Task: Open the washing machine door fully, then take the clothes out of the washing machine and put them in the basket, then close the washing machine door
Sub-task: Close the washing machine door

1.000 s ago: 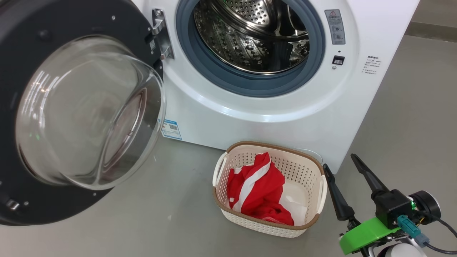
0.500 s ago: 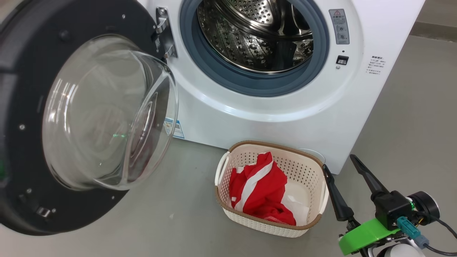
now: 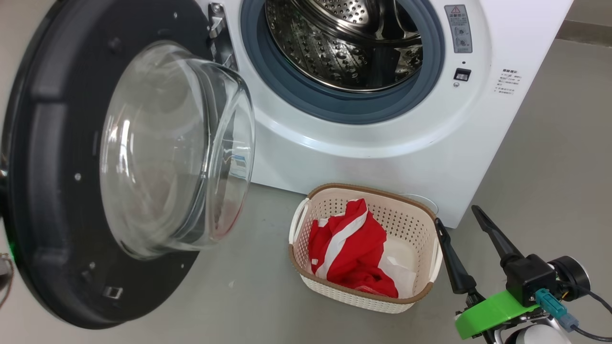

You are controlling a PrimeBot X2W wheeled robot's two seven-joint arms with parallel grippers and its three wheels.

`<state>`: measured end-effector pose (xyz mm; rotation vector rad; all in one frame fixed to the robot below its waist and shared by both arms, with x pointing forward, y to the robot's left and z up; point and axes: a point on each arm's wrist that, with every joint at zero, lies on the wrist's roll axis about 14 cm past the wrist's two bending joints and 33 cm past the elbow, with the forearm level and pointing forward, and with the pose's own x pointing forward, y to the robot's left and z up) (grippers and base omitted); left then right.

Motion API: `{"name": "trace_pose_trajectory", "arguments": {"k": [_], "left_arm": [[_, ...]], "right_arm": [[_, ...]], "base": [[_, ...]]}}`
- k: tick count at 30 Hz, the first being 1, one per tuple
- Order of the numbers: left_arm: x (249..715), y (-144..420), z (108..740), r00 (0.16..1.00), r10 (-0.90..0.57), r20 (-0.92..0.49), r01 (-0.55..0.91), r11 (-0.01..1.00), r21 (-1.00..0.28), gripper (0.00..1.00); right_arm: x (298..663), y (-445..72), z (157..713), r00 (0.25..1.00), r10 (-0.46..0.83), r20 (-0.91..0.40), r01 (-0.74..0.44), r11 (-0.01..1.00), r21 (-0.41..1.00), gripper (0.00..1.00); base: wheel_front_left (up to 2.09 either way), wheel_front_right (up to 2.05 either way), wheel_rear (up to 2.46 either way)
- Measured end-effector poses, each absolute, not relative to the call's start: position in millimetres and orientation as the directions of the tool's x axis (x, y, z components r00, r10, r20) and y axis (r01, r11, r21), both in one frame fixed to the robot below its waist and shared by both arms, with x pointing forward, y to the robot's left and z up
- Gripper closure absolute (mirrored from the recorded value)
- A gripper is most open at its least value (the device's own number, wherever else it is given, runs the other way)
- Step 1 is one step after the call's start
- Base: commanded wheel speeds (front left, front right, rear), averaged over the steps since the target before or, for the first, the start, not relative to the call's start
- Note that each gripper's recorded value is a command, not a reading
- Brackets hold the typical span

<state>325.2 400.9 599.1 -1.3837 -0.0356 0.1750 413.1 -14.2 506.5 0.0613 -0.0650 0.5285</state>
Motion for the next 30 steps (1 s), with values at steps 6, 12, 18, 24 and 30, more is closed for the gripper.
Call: {"name": "trace_pose_trajectory", "arguments": {"k": [6, 12, 18, 24, 30], "left_arm": [[328.4, 385.5, 609.2, 0.993, 0.109, -0.054, -0.070, 0.152, -0.986, 1.00], [333.7, 369.9, 614.8, 0.997, 0.064, -0.034, -0.042, 0.122, -0.992, 1.00], [338.6, 353.6, 615.5, 0.999, 0.035, -0.037, -0.041, 0.119, -0.992, 1.00], [348.5, 329.2, 623.8, 0.999, -0.042, -0.007, -0.003, 0.091, -0.996, 1.00], [355.9, 305.6, 629.0, 0.994, -0.104, 0.012, 0.021, 0.085, -0.996, 1.00]], "right_arm": [[416.0, -17.0, 505.6, 0.867, 0.492, 0.079, -0.496, 0.867, 0.047, 0.00], [420.6, -20.2, 505.7, 0.873, 0.481, 0.082, -0.486, 0.873, 0.049, 0.00], [421.9, -25.8, 501.8, 0.881, 0.467, 0.077, -0.471, 0.880, 0.056, 0.00], [427.8, -32.3, 502.2, 0.891, 0.446, 0.082, -0.451, 0.890, 0.065, 0.00], [429.2, -38.7, 501.2, 0.900, 0.429, 0.079, -0.435, 0.898, 0.068, 0.00]], "base": [[0.00, 0.00, 0.00], [0.00, 0.00, 0.00], [0.00, 0.00, 0.00], [0.00, 0.00, 0.00], [0.00, 0.00, 0.00]]}}
